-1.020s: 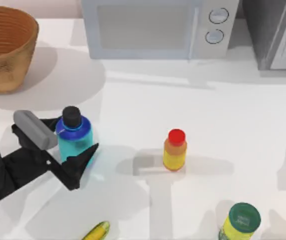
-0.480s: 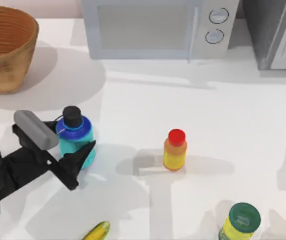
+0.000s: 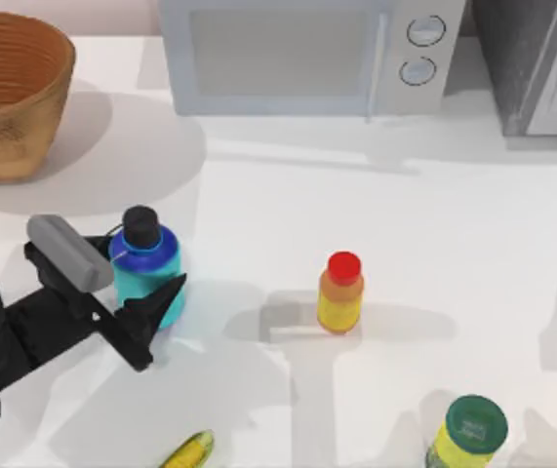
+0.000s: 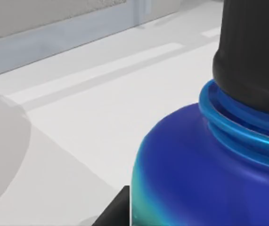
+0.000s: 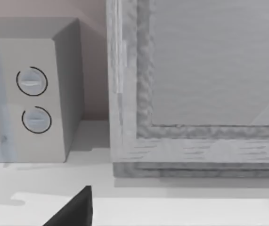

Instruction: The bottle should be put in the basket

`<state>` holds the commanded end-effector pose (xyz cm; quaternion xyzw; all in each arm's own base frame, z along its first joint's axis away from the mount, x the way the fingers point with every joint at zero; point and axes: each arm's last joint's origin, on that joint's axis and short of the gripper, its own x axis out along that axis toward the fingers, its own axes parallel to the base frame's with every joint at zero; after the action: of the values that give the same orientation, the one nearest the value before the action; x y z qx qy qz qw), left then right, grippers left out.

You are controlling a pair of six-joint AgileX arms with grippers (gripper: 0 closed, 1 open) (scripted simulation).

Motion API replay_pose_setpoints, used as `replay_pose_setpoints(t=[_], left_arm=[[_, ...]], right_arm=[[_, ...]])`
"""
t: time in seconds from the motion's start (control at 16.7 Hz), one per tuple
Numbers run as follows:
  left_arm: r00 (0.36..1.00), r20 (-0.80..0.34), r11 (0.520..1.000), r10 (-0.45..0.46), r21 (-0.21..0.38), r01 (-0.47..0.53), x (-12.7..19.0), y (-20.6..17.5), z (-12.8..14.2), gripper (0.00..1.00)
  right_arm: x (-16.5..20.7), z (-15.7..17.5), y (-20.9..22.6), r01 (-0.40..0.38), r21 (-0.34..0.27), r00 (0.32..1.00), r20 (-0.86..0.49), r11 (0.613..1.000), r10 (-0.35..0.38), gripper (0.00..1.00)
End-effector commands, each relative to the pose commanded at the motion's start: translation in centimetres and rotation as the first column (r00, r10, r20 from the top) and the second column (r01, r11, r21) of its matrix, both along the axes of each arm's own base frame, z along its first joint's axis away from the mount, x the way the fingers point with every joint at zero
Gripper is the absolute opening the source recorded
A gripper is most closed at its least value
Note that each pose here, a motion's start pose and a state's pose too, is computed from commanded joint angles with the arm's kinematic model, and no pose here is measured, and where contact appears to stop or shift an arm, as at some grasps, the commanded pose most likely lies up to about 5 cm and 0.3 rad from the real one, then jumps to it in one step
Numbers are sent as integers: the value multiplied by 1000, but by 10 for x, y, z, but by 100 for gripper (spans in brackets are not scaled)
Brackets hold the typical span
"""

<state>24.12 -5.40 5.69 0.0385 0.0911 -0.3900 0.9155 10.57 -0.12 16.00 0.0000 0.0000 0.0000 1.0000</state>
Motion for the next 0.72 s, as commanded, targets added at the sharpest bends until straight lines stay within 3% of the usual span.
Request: replay_pose_setpoints(t=[0.36, 0.72], left_arm=[[999, 40, 1000, -29, 5, 29, 17, 1, 7, 0], [971, 190, 989, -144, 37, 140, 101, 18, 62, 0]], right_arm=[[0, 0, 0, 0, 0, 1000, 0, 1000, 0, 100], [0, 0, 0, 0, 0, 1000, 0, 1000, 0, 100]])
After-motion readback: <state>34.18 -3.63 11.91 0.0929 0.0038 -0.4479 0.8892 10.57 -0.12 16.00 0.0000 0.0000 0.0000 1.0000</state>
